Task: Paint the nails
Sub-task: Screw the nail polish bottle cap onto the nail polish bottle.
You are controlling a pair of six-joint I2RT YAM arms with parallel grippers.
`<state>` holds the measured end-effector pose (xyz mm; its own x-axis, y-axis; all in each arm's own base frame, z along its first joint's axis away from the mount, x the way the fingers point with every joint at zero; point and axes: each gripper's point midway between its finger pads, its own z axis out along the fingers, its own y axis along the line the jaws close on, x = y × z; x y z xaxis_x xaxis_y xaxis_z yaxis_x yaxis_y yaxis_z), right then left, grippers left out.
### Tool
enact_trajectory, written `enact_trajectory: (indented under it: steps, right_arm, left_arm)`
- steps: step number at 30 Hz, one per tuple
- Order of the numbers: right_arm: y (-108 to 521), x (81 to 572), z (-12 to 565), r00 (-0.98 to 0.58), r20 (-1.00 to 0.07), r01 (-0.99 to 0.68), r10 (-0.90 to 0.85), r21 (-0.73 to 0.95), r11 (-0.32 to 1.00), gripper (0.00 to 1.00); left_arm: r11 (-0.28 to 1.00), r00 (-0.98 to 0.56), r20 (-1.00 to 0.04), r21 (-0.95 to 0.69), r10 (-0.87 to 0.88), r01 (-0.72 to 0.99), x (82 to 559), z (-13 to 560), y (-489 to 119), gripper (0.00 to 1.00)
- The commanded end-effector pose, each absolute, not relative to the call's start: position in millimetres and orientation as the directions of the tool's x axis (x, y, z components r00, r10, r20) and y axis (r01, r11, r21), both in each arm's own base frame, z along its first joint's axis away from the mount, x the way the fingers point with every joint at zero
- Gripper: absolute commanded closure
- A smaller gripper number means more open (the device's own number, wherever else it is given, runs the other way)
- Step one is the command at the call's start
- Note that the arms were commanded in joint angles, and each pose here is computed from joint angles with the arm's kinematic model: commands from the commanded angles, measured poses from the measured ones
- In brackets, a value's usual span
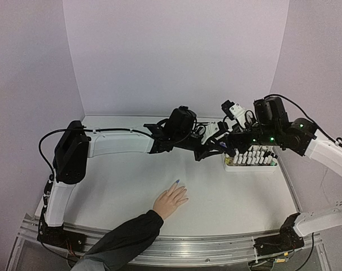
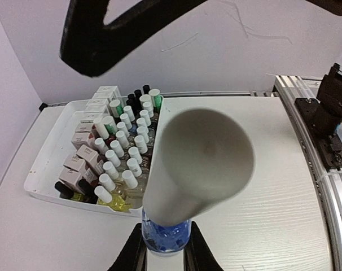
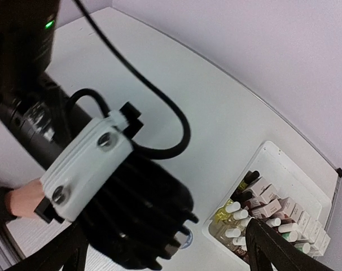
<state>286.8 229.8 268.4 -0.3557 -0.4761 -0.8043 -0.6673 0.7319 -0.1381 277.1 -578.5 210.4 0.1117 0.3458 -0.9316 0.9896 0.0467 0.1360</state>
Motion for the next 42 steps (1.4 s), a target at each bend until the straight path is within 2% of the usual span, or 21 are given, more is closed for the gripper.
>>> enact_trajectory:
  steps: [1,7,12,19,24,25,28,32,37,42]
  right_arm:
    - [230.3,234.1,251.7,-0.3,-0.73,-0.837,-0.614,-0.107,0.536,0.06]
    - [219.1,214.4,272.8,-0.207,-0.762,-0.861,-0.614,-0.157,0.484,0.09]
    - [218.4,204.2,272.7,-0.189,-0.738,-0.89,-0.648,-0.151,0.431,0.17]
    - [232.3,211.1,271.7,-0.157,-0.728,-0.914,-0.668,-0.149,0.377,0.24]
    - [249.4,220.8,280.8,-0.156,-0.77,-0.917,-0.619,-0.119,0.38,0.28]
    - [252.5,221.9,281.9,-0.157,-0.78,-0.918,-0.606,-0.111,0.381,0.31]
    - [256.4,224.4,275.0,-0.187,-0.782,-0.916,-0.594,-0.081,0.393,0.47]
    - [257.0,234.0,267.8,-0.224,-0.783,-0.895,-0.58,-0.071,0.441,0.56]
    - [253.6,239.2,266.6,-0.244,-0.783,-0.875,-0.573,-0.078,0.478,0.8]
    - [245.6,235.1,263.6,-0.251,-0.781,-0.864,-0.572,-0.085,0.496,0.9]
  left_arm:
    - [-0.079,0.202,-0.941,0.187,0.273,0.979,251.3,250.6,-572.2,1.0]
    - [-0.25,0.23,-0.94,0.166,0.253,0.954,223.1,246.6,-566.1,1.0]
    - [-0.399,0.253,-0.941,0.147,0.226,0.905,196.9,248.9,-558.2,1.0]
    - [-0.415,0.252,-0.941,0.141,0.227,0.899,192.6,248.3,-553.9,1.0]
    - [-0.411,0.241,-0.943,0.13,0.231,0.902,192.0,248.2,-552.6,1.0]
    - [-0.407,0.238,-0.943,0.127,0.234,0.905,192.6,247.3,-552.9,1.0]
    - [-0.395,0.236,-0.943,0.129,0.233,0.909,194.2,248.5,-553.6,1.0]
    - [-0.389,0.232,-0.944,0.127,0.236,0.913,195.4,249.0,-553.5,1.0]
    - [-0.379,0.226,-0.944,0.122,0.241,0.917,196.5,247.9,-553.3,1.0]
    - [-0.366,0.228,-0.943,0.13,0.241,0.922,198.5,248.9,-553.3,1.0]
